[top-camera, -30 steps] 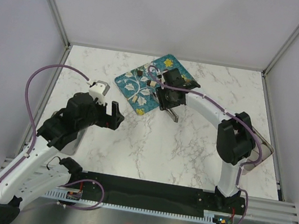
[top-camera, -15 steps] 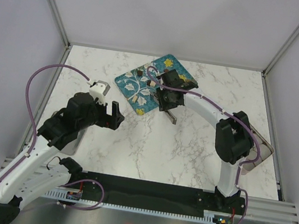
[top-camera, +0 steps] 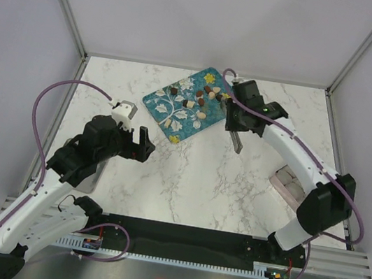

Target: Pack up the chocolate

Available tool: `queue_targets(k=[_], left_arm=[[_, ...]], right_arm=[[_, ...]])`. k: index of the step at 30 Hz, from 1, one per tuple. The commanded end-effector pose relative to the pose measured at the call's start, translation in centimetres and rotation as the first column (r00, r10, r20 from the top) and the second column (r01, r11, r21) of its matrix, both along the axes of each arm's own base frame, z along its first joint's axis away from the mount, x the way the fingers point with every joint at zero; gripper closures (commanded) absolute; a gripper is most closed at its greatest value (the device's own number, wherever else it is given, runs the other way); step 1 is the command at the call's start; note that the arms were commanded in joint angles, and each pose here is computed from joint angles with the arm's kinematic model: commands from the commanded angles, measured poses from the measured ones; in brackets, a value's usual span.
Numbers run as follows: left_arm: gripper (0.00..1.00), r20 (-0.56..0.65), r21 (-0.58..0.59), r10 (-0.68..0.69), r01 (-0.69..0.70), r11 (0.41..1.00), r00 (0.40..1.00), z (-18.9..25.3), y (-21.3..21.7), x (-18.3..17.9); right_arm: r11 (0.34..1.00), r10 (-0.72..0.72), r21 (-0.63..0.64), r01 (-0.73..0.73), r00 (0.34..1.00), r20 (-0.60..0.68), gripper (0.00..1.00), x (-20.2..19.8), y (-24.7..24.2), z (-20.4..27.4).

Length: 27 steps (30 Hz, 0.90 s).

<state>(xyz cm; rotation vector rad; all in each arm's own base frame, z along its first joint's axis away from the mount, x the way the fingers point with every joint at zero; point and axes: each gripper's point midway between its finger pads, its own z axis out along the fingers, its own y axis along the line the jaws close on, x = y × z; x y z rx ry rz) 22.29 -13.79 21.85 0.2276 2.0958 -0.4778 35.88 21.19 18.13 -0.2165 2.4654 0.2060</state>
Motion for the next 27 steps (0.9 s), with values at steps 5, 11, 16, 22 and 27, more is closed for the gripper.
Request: queue_targets(k=[5, 11, 16, 22, 27], left_arm=[[0.01, 0.019, -0.017, -0.071, 0.071, 0.997, 0.997, 0.8, -1.0, -0.5], [0.00, 0.013, -0.028, -0.092, 0.092, 0.995, 0.996, 0.7, -1.3, -0.8], [0.00, 0.017, -0.038, -0.106, 0.107, 0.994, 0.994, 0.9, -1.5, -1.1], [0.00, 0.018, -0.035, -0.120, 0.121, 0.992, 0.993, 0.9, -1.8, -1.2], [0.00, 0.019, -0.029, -0.121, 0.121, 0.992, 0.993, 0.8, -1.8, -1.3]], right_arm=[[0.936, -0.342, -0.095, 0.339, 0.939, -0.025, 0.74, -3.9, -12.9, 1.9], [0.845, -0.522, -0.176, 0.504, 0.850, -0.070, 0.73, -7.4, -20.3, 0.7], [0.771, -0.625, -0.223, 0.597, 0.777, -0.082, 0.73, -9.7, -24.5, 0.6], [0.749, -0.652, -0.253, 0.613, 0.750, -0.111, 0.74, -11.4, -25.4, -0.1], [0.724, -0.684, -0.256, 0.641, 0.716, -0.139, 0.74, -12.4, -26.8, -1.6]])
